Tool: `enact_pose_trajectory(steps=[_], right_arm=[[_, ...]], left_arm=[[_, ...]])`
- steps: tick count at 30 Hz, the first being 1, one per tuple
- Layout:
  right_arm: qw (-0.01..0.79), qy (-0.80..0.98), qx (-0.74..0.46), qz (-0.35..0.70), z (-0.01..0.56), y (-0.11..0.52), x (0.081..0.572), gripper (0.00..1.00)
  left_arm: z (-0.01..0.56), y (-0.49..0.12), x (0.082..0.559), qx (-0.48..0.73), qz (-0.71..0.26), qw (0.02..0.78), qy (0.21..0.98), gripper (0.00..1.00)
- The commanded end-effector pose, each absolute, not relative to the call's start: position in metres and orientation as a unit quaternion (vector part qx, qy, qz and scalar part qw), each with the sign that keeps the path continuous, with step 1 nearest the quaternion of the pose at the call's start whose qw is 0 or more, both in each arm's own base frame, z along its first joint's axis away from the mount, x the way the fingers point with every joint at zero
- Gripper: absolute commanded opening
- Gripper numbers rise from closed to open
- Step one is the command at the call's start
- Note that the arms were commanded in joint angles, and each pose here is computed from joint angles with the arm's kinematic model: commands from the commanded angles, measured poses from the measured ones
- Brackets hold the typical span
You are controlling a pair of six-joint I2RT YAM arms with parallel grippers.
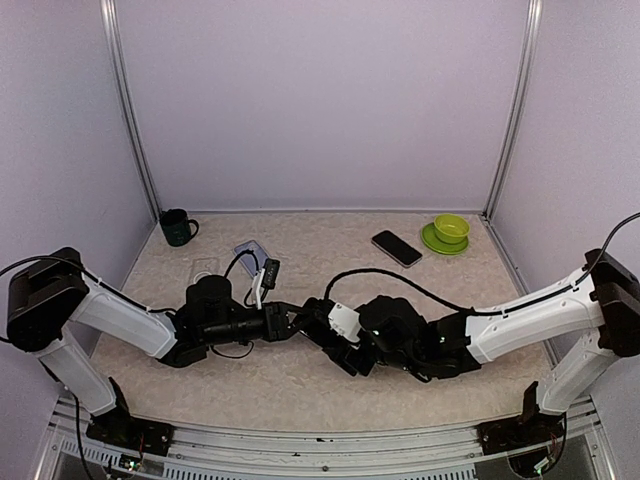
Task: Put the phone into the phone case
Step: Pass from the right arm to the left
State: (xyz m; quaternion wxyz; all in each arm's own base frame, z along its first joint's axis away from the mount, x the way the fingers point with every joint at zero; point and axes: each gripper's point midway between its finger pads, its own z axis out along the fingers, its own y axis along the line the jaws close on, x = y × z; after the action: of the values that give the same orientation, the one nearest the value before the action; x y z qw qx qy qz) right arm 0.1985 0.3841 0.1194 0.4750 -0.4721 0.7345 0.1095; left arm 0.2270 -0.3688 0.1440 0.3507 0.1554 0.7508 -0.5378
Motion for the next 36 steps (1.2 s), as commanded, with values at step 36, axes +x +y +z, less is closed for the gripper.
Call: enact_pose_trajectory(steps=[36], right_arm=[[0.546,0.713,-0.426,0.111,0.154,0.383,0.205,0.87]], left_arm=[[0.184,-0.361,0.220,0.149,-0.583,0.374,0.705,0.00]])
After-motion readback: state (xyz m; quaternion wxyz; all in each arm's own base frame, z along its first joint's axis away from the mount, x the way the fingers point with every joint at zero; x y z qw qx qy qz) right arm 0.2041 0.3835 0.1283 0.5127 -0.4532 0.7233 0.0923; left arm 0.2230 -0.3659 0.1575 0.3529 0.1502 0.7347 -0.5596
